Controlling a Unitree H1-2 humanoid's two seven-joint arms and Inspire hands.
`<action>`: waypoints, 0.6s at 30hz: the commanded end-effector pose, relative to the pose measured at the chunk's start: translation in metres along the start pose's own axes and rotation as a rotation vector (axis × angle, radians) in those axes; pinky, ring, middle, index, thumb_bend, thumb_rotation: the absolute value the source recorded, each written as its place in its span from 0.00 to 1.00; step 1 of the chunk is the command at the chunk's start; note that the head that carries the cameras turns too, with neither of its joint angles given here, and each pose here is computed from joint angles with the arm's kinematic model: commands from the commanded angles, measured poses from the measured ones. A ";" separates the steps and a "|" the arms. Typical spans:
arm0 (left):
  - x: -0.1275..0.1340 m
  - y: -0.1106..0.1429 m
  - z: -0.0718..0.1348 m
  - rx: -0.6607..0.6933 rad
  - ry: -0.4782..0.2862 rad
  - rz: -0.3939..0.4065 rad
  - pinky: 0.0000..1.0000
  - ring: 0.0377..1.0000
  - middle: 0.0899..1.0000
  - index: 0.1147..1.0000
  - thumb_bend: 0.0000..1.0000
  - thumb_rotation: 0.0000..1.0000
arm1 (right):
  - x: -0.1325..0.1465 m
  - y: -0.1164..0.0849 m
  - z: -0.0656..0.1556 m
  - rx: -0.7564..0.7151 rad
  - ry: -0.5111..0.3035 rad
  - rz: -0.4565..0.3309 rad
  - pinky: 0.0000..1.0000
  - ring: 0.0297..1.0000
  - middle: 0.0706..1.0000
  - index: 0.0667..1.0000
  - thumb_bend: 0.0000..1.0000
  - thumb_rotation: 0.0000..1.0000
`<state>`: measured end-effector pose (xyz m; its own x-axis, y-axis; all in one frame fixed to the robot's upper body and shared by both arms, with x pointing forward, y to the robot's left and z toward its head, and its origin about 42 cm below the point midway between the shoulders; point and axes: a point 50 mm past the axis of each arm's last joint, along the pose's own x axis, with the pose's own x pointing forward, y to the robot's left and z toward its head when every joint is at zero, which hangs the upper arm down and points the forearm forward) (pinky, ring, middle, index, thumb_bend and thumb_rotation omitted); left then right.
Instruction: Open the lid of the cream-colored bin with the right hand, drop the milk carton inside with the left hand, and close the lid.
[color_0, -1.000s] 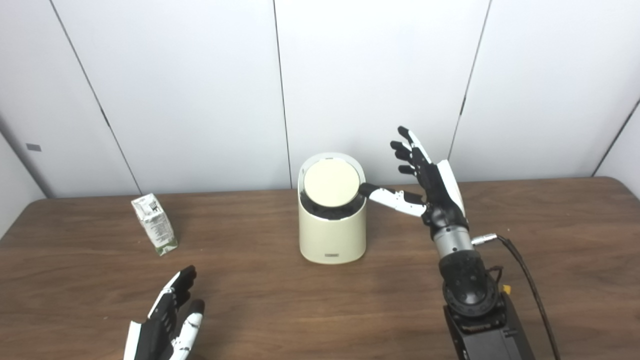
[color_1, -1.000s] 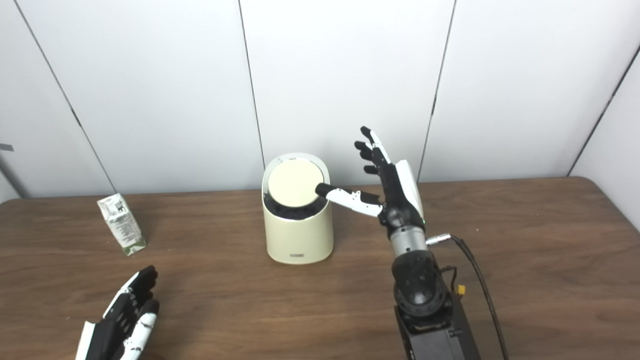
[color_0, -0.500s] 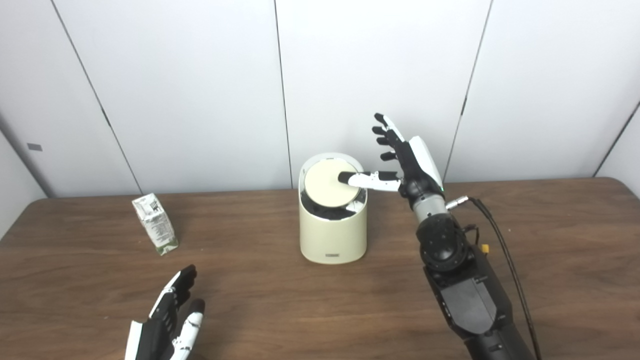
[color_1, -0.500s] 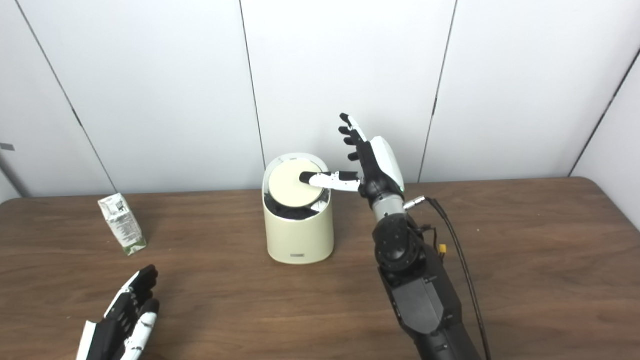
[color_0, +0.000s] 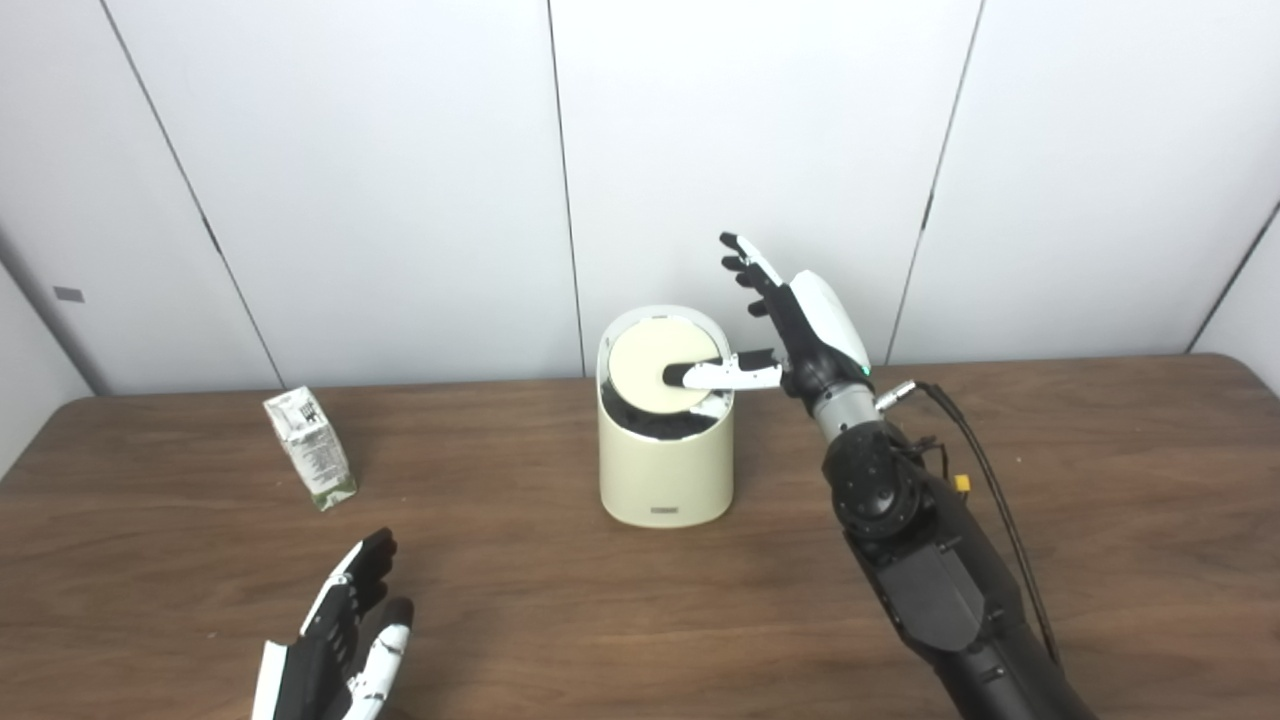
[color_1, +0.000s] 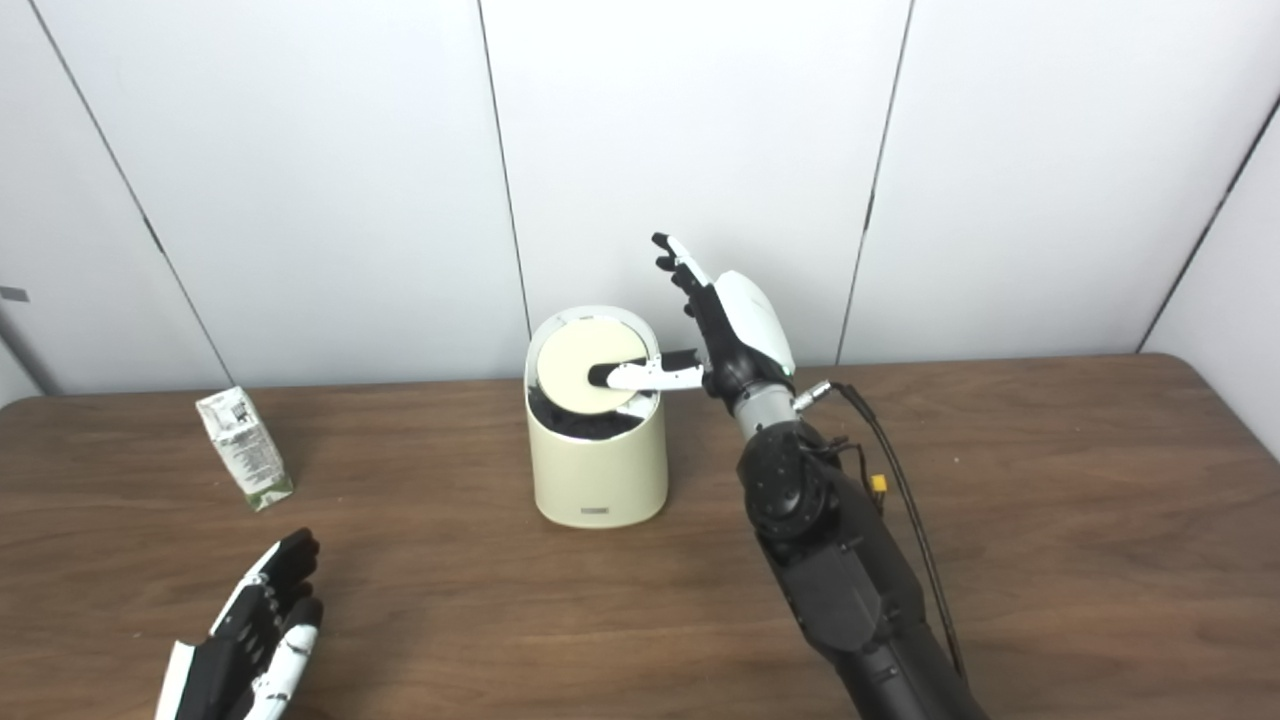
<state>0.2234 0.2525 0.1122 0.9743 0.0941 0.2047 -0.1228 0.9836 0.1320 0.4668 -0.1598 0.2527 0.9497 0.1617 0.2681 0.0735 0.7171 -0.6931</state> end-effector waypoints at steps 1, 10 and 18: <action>-0.019 -0.013 -0.020 -0.032 0.088 -0.003 0.89 0.90 0.88 0.91 0.40 0.58 | 0.014 -0.019 0.028 -0.032 -0.112 -0.042 0.77 0.85 0.87 0.92 0.99 0.44; -0.020 -0.012 -0.018 -0.032 0.087 -0.003 0.91 0.91 0.89 0.91 0.38 0.56 | 0.010 -0.017 0.027 -0.271 -0.162 -0.018 0.83 0.87 0.88 0.94 0.97 0.47; -0.021 -0.014 -0.016 -0.031 0.084 0.000 0.90 0.90 0.89 0.91 0.39 0.55 | 0.011 -0.014 0.034 -0.464 -0.239 -0.018 0.86 0.87 0.86 0.93 0.98 0.46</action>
<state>0.2219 0.2500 0.1124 0.9744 0.0931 0.2048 -0.1209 0.9844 0.1276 0.4626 -0.1473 0.2708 0.8842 0.3059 0.3531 0.2170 0.4004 -0.8903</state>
